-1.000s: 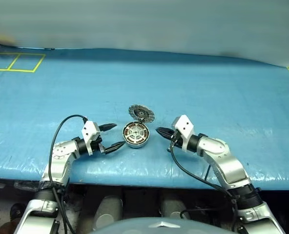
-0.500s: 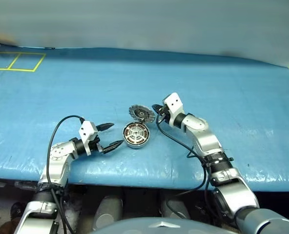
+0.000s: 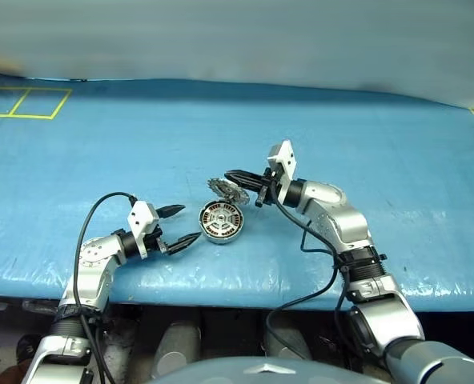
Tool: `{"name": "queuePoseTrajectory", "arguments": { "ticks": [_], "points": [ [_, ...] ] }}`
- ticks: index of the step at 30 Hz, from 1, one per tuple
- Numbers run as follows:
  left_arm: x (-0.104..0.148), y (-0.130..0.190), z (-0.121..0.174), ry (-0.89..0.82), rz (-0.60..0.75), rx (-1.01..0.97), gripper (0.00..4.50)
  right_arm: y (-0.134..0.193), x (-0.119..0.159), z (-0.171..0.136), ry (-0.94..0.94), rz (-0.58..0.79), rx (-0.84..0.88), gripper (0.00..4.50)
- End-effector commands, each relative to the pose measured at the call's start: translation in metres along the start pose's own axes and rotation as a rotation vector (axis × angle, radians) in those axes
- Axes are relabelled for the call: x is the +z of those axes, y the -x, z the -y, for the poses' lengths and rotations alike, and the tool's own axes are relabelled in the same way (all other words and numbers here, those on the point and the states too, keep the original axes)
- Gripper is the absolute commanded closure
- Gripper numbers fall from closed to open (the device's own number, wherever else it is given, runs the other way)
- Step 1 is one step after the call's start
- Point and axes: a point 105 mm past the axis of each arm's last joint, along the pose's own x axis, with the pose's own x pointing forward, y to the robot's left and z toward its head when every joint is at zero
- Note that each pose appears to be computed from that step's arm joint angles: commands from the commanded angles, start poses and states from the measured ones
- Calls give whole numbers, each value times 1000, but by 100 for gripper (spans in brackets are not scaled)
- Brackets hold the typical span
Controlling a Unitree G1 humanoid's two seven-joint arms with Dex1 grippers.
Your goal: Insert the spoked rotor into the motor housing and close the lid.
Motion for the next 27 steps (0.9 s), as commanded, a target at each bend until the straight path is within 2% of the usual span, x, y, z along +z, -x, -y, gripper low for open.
{"name": "queuePoseTrajectory", "arguments": {
  "ticks": [1,9,21,27],
  "points": [
    [13,2,-3,-36,32,6,0,-5,-6,-17,29,-43,65,448],
    [12,5,-5,-31,32,17,0,-3,-33,-34,28,-125,83,448],
    [12,7,-5,-25,37,32,0,1,-68,-42,50,-221,47,448],
    [12,8,-5,-22,36,37,0,1,-66,-43,47,-195,32,448]
  ]
}}
